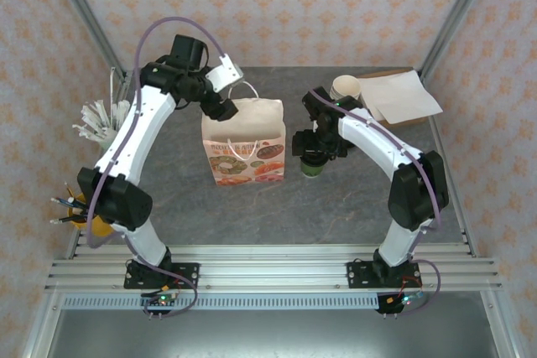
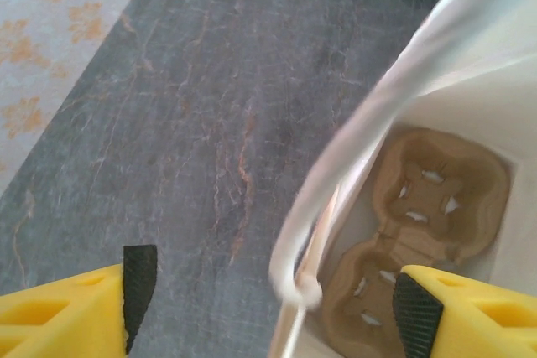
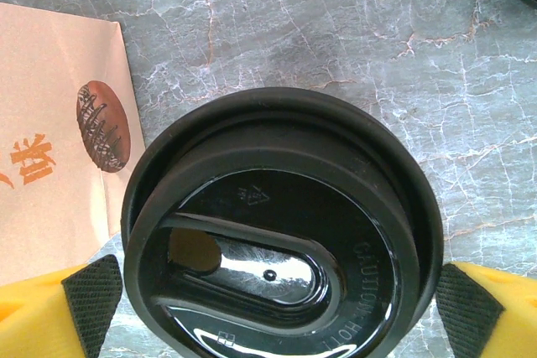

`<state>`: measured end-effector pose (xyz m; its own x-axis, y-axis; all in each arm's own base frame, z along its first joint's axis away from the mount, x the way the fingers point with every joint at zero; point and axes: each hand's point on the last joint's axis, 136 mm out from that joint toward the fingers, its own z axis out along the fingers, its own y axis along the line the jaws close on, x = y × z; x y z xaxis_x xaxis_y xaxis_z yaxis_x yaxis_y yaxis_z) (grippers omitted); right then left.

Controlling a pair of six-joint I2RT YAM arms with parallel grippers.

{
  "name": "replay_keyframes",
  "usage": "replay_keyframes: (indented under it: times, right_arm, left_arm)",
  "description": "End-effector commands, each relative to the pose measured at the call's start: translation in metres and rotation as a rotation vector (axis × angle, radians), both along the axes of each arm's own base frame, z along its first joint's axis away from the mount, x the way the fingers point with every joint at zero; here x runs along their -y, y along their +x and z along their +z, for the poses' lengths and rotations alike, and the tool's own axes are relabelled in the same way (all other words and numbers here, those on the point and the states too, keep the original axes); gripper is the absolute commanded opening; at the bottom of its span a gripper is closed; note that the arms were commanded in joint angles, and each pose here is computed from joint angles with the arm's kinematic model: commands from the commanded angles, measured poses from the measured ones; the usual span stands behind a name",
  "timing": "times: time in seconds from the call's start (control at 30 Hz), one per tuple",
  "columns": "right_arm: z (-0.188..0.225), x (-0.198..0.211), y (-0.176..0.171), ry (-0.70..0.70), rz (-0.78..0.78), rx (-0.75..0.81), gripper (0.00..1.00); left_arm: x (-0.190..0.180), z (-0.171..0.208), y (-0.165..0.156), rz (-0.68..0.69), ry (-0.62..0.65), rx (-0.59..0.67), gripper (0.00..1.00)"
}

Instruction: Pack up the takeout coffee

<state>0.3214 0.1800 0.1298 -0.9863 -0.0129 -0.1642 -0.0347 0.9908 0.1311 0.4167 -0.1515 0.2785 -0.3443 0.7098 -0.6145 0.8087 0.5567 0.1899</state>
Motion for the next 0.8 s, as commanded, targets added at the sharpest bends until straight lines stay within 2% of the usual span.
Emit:
replay_keyframes:
  times: [0.0, 0.07, 0.2, 0.3, 0.37, 0.43, 0.53, 0.77]
  right_arm:
    - [0.006, -0.003, 0.005, 0.001, -0.007, 0.015, 0.99]
    - [0.007, -0.003, 0.006, 0.004, -0.011, 0.017, 0.99]
    - [0.008, -0.004, 0.007, 0.009, -0.019, 0.023, 0.99]
    - [0.009, -0.007, 0.008, 0.024, -0.02, 0.025, 0.99]
    - [0.009, -0.01, 0.008, 0.039, -0.017, 0.021, 0.99]
    - [0.009, -0.016, 0.008, 0.079, -0.012, 0.016, 0.99]
    - [0.005, -0.014, 0.009, 0.062, -0.022, 0.003, 0.99]
    - [0.003, 0.004, 0.013, -0.049, -0.033, 0.013, 0.99]
  left_arm:
    - [0.011, 0.013, 0.001, -0.121, -0.013, 0.045, 0.72]
    - [0.015, 0.011, -0.002, -0.135, -0.041, 0.026, 0.66]
    - [0.014, 0.009, -0.005, -0.075, -0.083, 0.045, 0.26]
    - [0.008, 0.016, -0.012, 0.011, -0.129, 0.078, 0.13]
    - [0.001, 0.026, -0.014, 0.12, -0.177, 0.09, 0.02]
    - [-0.006, 0.039, -0.015, 0.275, -0.258, 0.096, 0.02]
    - [-0.009, 0.049, -0.026, 0.467, -0.336, 0.081, 0.0]
    - [-0.02, 0.029, -0.047, 0.817, -0.462, -0.085, 0.0]
